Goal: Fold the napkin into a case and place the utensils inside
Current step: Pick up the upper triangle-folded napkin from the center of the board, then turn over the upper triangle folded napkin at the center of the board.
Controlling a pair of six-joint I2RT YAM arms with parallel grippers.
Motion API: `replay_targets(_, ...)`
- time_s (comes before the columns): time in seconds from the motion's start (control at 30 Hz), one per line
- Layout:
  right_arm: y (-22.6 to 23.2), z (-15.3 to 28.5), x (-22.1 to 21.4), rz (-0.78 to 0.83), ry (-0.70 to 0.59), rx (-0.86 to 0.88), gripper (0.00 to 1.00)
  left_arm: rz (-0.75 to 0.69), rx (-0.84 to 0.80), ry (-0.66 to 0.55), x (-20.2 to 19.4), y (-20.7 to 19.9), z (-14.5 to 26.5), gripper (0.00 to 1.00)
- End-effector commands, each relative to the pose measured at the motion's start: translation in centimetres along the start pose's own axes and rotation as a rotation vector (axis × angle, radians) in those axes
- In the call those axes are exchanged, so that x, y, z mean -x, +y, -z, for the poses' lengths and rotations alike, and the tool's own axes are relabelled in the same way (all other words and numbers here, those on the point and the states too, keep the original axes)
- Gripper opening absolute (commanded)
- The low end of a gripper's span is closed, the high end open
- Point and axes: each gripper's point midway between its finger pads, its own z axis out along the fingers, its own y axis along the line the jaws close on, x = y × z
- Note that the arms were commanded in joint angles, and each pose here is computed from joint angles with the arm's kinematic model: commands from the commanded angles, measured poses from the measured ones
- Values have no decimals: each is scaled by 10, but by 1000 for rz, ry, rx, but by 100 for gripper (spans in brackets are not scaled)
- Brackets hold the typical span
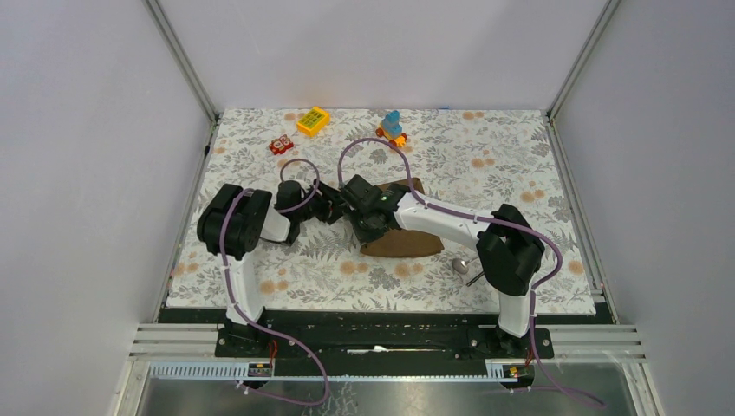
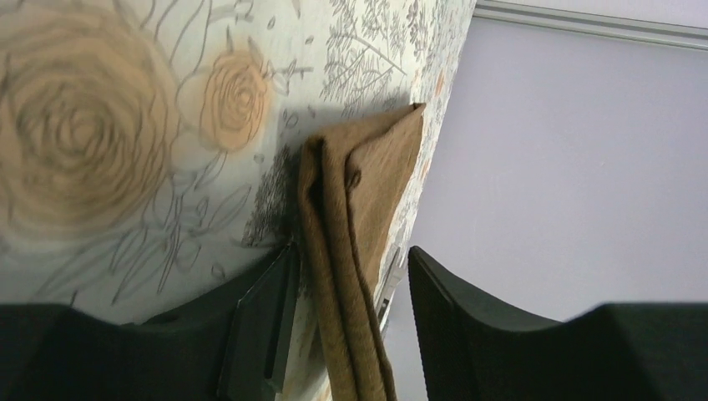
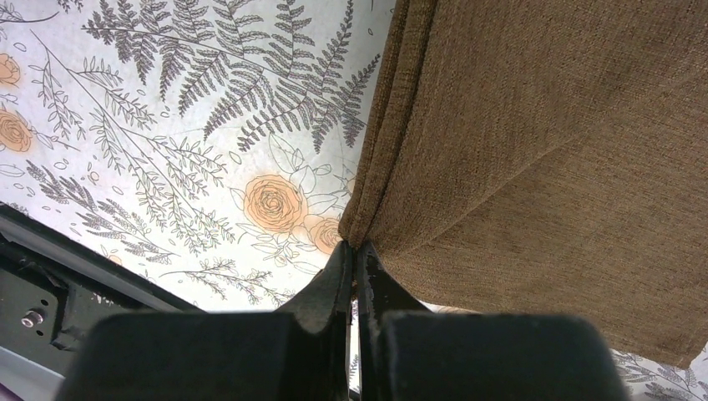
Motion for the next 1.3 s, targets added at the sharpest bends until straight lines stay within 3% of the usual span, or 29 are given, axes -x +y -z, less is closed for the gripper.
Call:
replay_targets(0.0, 6, 17, 12, 11, -53, 49, 0, -51, -19, -21, 11, -9, -12, 53)
replay_targets(0.3, 8, 17, 11, 18, -46, 61, 0, -116, 20, -6, 19, -17, -21, 34)
replay_targets(0.53, 20, 18, 13, 29, -41, 125, 0, -167, 76, -27, 28, -34, -12, 1)
replay_targets(0.67, 36, 22, 18, 15, -49, 198, 0, -175, 73, -66, 42, -59, 14, 0)
replay_targets(0.8, 65, 26, 23, 6, -65, 287, 0, -214, 98, -110, 58, -78, 60, 0)
replay_targets(0.9, 112, 39, 28, 22, -64, 400, 0, -271, 164, -160, 72, -101, 107, 0)
replay_targets(1.13, 258, 93, 37, 85, -70, 802, 0, -427, 370, -529, 121, -170, 268, 0)
replay_targets(1.27, 306, 135, 48, 24, -82, 1118, 0, -507, 411, -665, 118, -207, 309, 0)
